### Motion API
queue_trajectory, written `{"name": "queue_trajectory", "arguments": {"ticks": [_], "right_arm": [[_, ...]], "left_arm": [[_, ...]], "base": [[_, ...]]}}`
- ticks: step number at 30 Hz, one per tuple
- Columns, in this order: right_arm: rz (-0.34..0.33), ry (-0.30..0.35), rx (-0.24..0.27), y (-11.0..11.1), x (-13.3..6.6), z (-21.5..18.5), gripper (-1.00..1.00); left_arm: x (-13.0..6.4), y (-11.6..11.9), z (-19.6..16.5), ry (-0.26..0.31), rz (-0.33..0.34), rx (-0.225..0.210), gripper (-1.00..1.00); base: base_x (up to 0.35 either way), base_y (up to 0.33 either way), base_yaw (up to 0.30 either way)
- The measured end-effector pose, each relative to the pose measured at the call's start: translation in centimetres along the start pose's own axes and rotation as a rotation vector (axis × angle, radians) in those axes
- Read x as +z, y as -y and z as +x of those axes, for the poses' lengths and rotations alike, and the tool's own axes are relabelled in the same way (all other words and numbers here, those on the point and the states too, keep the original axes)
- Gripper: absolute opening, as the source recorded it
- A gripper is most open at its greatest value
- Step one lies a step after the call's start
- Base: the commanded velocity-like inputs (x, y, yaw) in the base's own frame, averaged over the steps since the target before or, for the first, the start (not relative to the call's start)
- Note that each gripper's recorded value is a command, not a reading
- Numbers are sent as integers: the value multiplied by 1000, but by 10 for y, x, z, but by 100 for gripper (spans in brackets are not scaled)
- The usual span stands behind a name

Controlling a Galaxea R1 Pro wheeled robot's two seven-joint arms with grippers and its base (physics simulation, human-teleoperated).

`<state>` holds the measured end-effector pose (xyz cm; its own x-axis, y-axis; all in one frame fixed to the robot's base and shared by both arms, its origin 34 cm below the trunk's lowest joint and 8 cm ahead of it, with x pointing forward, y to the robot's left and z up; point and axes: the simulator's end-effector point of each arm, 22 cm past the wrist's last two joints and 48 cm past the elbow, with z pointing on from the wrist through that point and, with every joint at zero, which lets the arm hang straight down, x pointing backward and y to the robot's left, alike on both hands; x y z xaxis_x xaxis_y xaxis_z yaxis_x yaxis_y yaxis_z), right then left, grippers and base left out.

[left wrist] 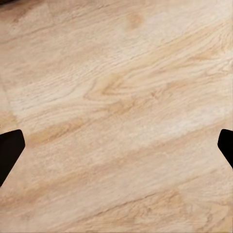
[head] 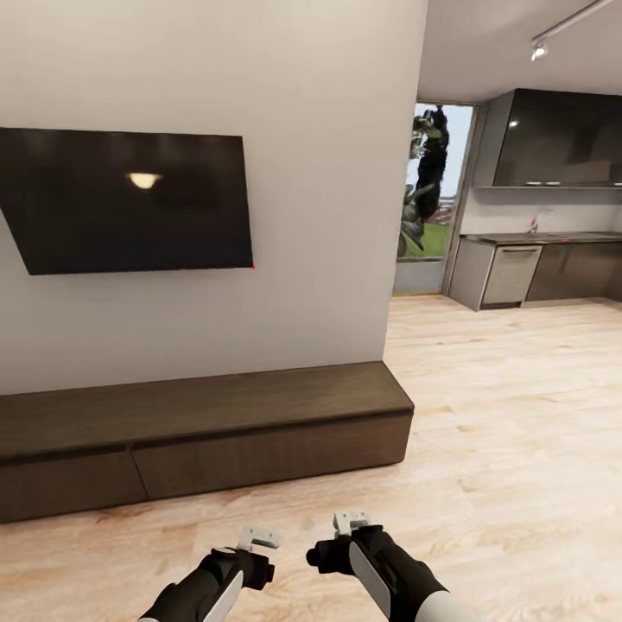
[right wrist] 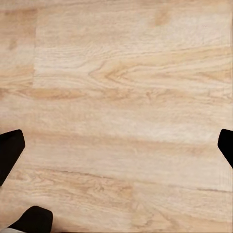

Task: Place each of the two pumpkins and all three candles from the living room inside a cabinet in the living room (use any cabinet), then make sure every cabinet is closed, and position the cauldron so it is next to a table in the living room.

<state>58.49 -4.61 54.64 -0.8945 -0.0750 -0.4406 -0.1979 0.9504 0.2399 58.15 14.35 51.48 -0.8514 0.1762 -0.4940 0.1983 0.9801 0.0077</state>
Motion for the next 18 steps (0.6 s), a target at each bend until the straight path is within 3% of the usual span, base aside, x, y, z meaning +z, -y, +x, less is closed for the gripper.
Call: {"name": "queue_trajectory", "arguments": {"ticks": [4,7,13,16,18], "right_arm": [[4,49,15,3,0,-10,100],[11,101,53,9,-1,-22,100],[53,161,168,34,-3,-34,100],[87,202,249,53,-6,-41,100],[116,245,312,76,-10,-47,100]], "left_arm": [[-2,1,-14,40,7,-4,100],[-11,8,-44,113,24,-11,100],[-46,25,-111,258,66,-16,100],[-89,30,-153,291,88,16,100],[-137,10,-189,328,67,10,100]], "base": [[5,16,0],[2,5,0],[0,1,0],[0,0,0],[0,0,0]]}}
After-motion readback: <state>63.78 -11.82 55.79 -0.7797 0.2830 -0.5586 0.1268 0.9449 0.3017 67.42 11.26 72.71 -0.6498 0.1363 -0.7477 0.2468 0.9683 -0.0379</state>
